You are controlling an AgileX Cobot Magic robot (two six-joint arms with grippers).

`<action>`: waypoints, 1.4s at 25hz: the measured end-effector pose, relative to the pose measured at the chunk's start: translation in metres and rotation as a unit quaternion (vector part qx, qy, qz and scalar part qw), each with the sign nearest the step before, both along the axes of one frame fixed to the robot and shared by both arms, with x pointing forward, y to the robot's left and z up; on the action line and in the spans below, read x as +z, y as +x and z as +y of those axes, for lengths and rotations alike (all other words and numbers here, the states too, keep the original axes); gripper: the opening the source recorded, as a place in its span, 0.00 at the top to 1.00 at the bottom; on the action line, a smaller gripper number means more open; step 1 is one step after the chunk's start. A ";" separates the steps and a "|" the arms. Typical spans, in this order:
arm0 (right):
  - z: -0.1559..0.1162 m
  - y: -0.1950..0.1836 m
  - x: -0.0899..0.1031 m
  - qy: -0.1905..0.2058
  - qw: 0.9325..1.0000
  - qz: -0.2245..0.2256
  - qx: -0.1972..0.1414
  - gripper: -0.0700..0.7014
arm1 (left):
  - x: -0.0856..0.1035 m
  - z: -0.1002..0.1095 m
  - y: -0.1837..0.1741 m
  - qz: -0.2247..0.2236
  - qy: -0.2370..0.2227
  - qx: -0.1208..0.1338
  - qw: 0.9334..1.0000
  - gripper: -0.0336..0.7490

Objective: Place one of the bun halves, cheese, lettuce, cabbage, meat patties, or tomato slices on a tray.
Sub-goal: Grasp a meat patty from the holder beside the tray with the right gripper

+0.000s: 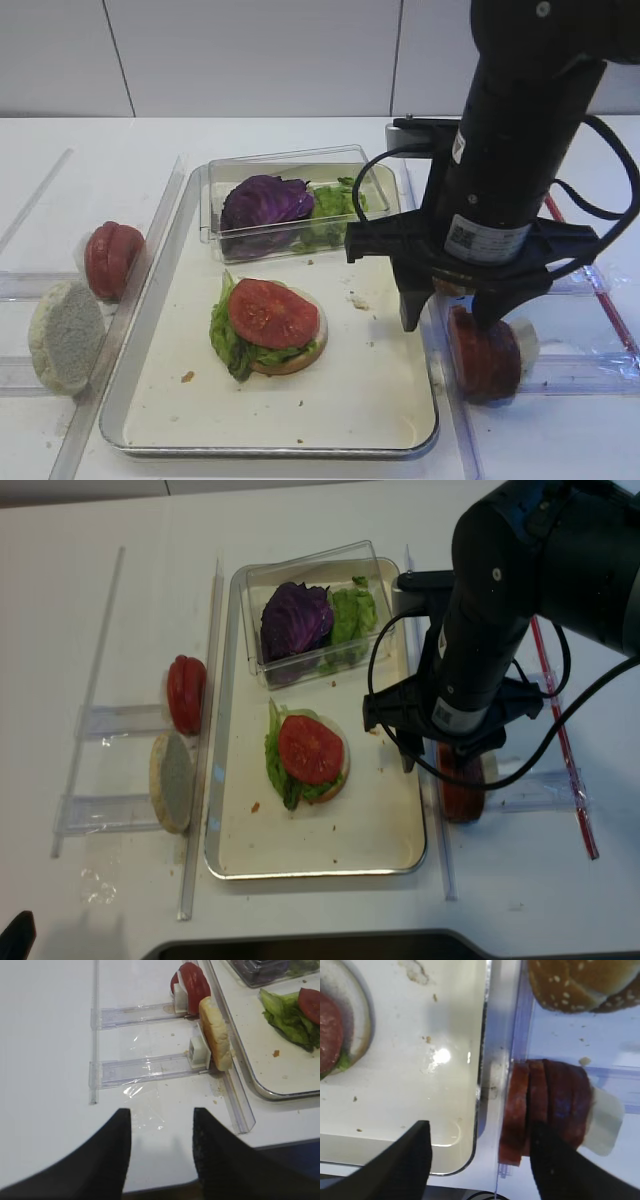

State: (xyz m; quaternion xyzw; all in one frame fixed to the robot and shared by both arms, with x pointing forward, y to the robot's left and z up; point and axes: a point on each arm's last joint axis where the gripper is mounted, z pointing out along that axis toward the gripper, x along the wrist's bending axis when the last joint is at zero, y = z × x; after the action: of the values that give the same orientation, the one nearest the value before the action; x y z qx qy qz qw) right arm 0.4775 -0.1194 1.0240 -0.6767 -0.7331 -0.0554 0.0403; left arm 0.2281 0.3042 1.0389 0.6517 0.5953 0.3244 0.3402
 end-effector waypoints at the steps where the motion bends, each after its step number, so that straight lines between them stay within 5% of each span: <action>1: 0.000 0.000 0.000 0.000 1.000 0.000 -0.002 0.33 | 0.000 0.000 0.000 0.000 0.000 0.000 1.000 0.60; 21: 0.003 0.005 -0.013 -0.013 1.000 0.020 -0.014 0.39 | 0.000 0.000 0.000 0.000 0.000 0.000 1.000 0.60; 35: 0.000 0.005 -0.014 -0.032 0.999 0.017 -0.007 0.75 | 0.000 0.000 0.000 0.000 0.000 0.000 1.000 0.60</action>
State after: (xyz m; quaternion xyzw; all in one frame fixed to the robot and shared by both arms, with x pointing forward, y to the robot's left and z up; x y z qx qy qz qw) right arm 0.4830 -0.1192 1.0100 -0.6832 -0.7293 -0.0206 0.0308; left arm 0.2281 0.3042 1.0389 0.6517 0.5953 0.3244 0.3402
